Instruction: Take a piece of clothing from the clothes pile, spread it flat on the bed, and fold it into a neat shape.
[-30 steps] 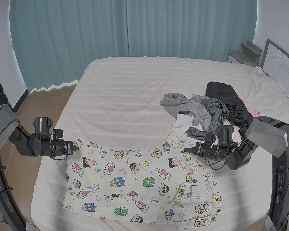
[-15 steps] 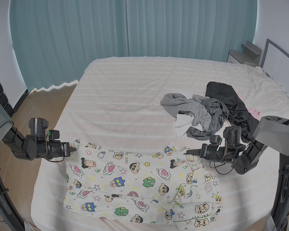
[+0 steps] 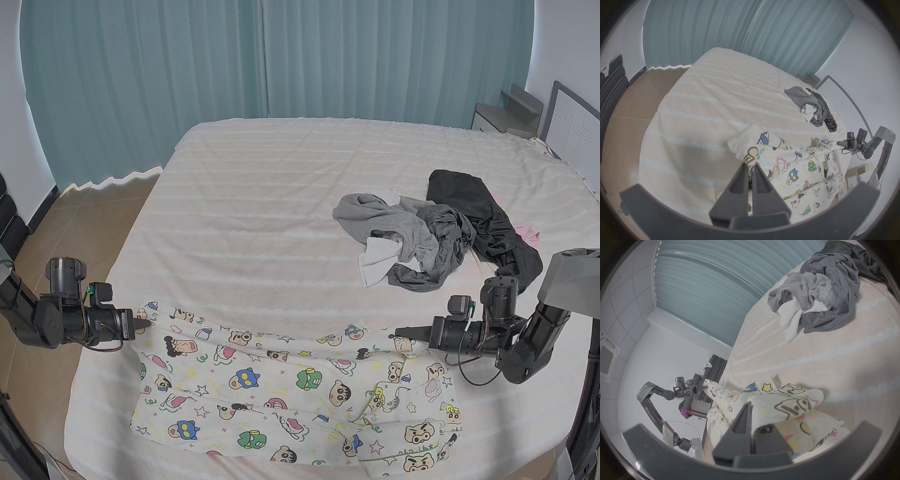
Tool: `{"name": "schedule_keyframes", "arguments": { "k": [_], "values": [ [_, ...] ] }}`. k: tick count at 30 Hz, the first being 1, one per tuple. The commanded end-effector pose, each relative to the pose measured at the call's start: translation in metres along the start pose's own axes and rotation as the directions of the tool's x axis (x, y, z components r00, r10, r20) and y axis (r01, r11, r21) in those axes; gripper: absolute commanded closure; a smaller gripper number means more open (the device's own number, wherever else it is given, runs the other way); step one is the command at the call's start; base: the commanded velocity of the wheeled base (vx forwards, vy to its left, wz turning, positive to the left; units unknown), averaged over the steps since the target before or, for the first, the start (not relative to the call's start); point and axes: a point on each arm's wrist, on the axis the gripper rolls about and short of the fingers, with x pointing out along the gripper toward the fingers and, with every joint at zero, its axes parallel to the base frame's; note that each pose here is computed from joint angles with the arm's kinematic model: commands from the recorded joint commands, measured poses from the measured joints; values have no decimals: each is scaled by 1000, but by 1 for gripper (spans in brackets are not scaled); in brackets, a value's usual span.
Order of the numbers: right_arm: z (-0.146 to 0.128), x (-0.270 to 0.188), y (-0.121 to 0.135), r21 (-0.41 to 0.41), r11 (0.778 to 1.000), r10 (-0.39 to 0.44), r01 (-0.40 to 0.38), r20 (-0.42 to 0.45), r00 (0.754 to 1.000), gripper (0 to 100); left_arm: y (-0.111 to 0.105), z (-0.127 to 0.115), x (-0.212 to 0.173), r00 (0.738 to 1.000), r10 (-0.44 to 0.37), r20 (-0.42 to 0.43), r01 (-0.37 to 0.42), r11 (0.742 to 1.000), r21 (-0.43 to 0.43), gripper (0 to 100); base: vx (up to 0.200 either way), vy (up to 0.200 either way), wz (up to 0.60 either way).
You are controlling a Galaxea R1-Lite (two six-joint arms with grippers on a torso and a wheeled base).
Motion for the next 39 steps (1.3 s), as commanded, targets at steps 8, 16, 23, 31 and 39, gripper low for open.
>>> {"name": "schedule_keyframes", "arguments": {
  "k": [8, 16, 23, 31, 39],
  "values": [
    [-35, -20, 1, -62, 998, -25, 20, -76, 997, 100, -2, -40, -9, 998, 1, -59, 0, 1000, 31, 100, 0, 0, 0],
    [-55, -33, 1, -103, 994, -49, 36, -132, 990, 100, -7, -58, -18, 995, -38, -97, 40, 999, 17, 100, 0, 0, 0],
    [-69, -43, 3, -101, 994, -55, 40, -146, 988, 100, -7, -72, -24, 991, -55, -124, 58, 998, 18, 100, 0, 0, 0],
    [-84, -52, 3, -85, 995, -77, 61, -200, 977, 100, -2, -82, -28, 991, -45, -128, 45, 999, -4, 100, 0, 0, 0],
    [-96, -56, -4, -56, 994, -101, 90, -244, 965, 100, 1, -93, -28, 986, -44, -163, 41, 999, -20, 100, 0, 0, 0]
  ]
}}
